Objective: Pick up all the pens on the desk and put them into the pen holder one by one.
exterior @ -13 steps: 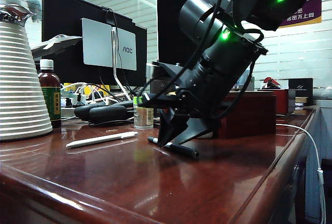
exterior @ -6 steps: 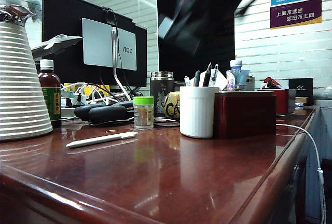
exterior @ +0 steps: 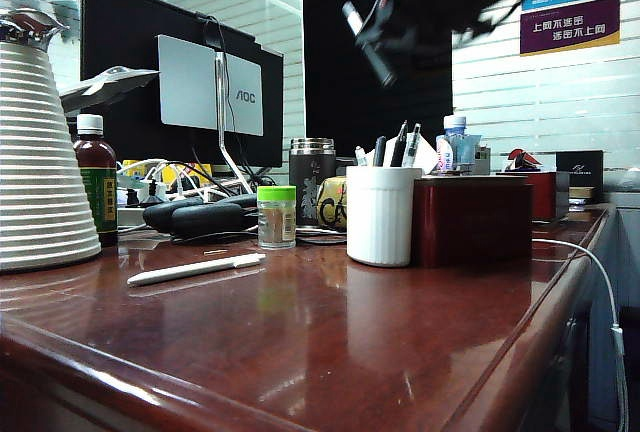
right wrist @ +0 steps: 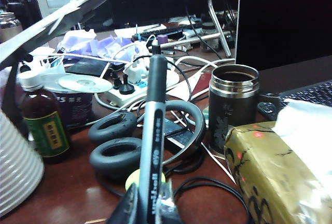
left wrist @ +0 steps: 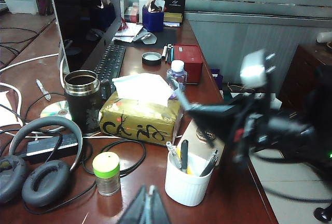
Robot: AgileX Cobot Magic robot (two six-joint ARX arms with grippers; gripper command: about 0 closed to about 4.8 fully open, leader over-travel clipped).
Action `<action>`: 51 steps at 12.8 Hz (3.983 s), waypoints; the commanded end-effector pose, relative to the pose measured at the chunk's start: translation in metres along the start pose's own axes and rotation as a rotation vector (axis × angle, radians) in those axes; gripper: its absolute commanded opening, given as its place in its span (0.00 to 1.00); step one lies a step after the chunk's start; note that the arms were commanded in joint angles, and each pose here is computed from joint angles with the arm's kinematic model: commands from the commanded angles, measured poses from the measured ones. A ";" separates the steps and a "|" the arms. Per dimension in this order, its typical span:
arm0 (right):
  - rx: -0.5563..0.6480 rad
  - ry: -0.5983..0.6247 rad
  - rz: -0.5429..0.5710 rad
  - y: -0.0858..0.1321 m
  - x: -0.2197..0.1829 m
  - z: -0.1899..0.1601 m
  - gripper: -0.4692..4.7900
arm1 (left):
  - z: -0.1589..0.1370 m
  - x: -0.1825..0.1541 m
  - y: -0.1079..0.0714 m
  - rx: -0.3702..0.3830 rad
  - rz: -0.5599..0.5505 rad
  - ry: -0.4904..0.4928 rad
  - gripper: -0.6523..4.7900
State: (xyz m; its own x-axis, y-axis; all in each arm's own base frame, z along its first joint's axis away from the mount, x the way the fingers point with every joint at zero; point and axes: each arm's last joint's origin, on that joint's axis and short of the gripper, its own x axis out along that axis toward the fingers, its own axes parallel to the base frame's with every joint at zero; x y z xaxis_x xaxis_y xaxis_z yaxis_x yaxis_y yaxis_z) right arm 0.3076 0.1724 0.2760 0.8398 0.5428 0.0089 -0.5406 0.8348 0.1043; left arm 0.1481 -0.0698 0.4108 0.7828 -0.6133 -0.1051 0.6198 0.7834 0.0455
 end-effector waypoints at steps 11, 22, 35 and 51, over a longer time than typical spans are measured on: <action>-0.001 0.047 -0.037 -0.015 0.023 -0.043 0.13 | 0.003 -0.001 0.000 0.008 -0.004 -0.018 0.11; -0.051 0.270 0.204 0.030 -0.106 0.063 0.08 | -0.051 0.095 0.022 -0.090 -0.025 0.293 0.11; -0.059 0.318 0.223 0.032 -0.134 0.071 0.08 | -0.214 0.217 0.044 -0.126 -0.058 0.776 0.69; -0.072 0.290 0.164 0.030 -0.138 0.075 0.08 | -0.044 0.216 0.048 -0.328 -0.288 -0.066 0.11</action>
State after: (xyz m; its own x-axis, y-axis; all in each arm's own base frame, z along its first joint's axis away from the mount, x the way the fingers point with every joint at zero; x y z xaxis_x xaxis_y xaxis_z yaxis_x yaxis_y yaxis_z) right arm 0.1814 0.1171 0.3466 0.6876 0.6618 -0.2986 -0.6770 0.7330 0.0659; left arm 0.3439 -0.1591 0.3317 0.5876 -0.7985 -0.1308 0.7536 0.5990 -0.2709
